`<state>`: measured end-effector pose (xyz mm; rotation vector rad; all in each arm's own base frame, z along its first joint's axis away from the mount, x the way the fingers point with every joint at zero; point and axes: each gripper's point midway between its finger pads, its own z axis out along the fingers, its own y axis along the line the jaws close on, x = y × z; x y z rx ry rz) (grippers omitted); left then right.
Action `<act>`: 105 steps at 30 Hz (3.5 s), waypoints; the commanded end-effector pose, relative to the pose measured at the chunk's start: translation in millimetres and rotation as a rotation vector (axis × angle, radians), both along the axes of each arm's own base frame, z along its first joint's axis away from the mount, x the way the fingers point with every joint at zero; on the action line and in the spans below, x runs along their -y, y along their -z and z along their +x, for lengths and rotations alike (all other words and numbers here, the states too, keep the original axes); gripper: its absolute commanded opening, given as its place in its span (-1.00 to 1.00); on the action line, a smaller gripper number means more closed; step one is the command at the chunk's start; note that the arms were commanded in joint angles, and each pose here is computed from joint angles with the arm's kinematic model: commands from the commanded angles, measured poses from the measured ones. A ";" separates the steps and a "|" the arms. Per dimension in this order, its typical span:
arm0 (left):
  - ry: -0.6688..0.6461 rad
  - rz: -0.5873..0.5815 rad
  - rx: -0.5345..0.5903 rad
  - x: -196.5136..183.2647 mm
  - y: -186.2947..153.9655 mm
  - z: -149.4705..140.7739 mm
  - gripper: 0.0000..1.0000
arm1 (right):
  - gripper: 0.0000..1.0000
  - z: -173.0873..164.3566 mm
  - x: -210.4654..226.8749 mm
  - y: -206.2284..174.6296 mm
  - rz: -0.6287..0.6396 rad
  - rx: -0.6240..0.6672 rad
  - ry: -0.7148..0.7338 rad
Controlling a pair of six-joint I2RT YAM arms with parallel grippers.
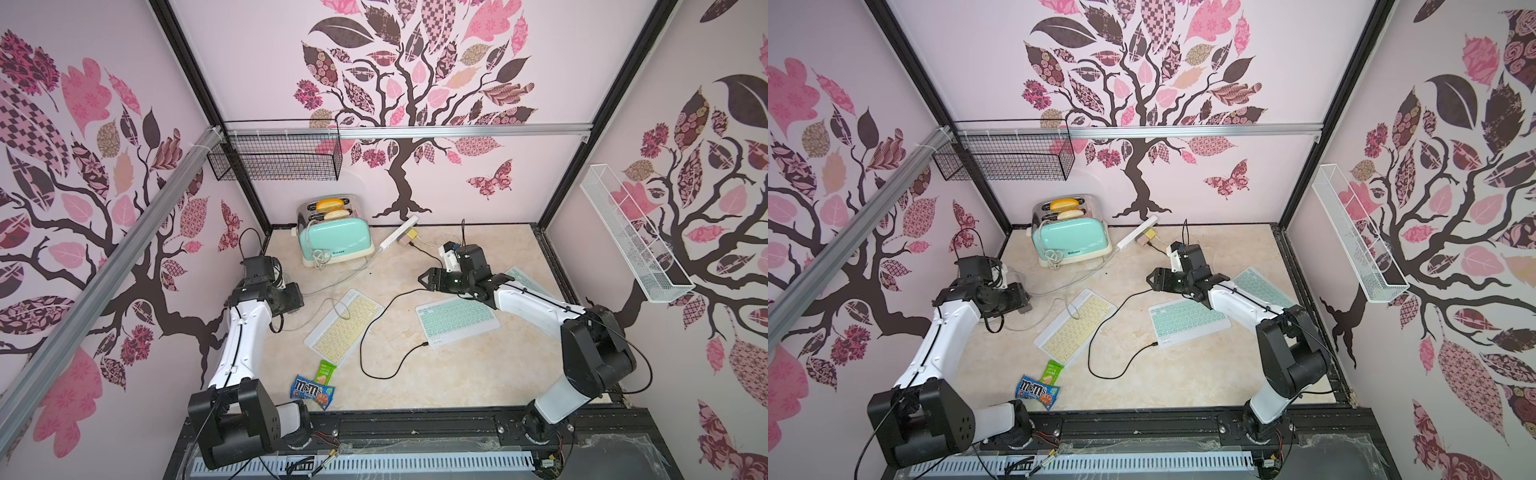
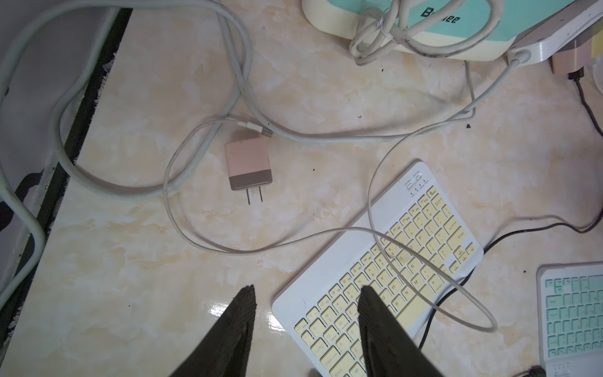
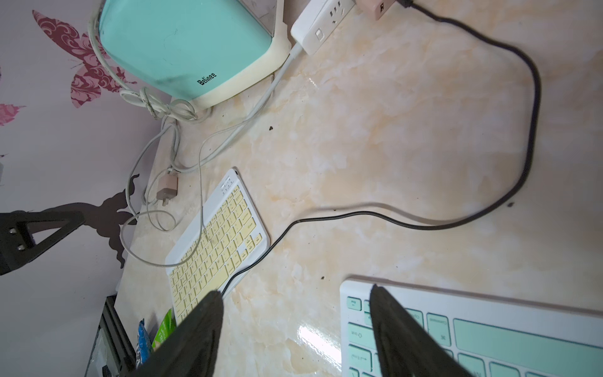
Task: Unplug the wireless keyboard
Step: Place the power cord at the center of the board, then pick up the socket from the center of the board.
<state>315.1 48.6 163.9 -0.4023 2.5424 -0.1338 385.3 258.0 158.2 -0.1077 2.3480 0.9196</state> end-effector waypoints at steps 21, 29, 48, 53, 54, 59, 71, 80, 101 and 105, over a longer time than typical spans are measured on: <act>0.804 0.161 0.348 215.9 -43.4 119.8 0.13 | 0.48 -0.1 15.0 -6.7 0.030 -0.017 0.052; 0.782 0.363 0.271 214.3 17.4 210.9 0.09 | 0.49 -11.3 24.0 -10.2 0.017 -0.026 0.042; 0.803 0.480 0.014 192.4 124.0 232.8 0.02 | 0.51 -13.7 16.5 -5.6 0.036 -0.037 -0.004; 0.809 0.475 -0.005 192.6 129.8 235.6 -0.04 | 0.51 -14.5 16.9 -7.3 0.035 -0.035 -0.006; 0.810 0.475 -0.008 193.0 130.3 236.1 -0.08 | 0.51 -14.7 17.3 -8.3 0.034 -0.032 -0.005; 0.826 0.459 0.010 198.2 124.4 234.3 -0.57 | 0.51 -15.1 19.1 -8.9 0.028 -0.026 0.000; 0.845 0.494 0.141 207.4 68.8 237.9 -1.00 | 0.52 -9.8 23.4 -14.2 0.027 -0.007 0.017; 0.854 0.503 0.214 211.0 27.8 229.1 -1.00 | 0.57 7.5 39.7 -26.3 0.076 0.002 0.092; 1.029 0.374 0.134 266.8 10.5 119.8 -1.00 | 0.61 84.2 12.8 21.7 0.576 -0.257 0.383; 1.012 0.320 0.114 267.4 9.2 107.5 -1.00 | 0.61 102.4 4.6 40.3 0.651 -0.307 0.468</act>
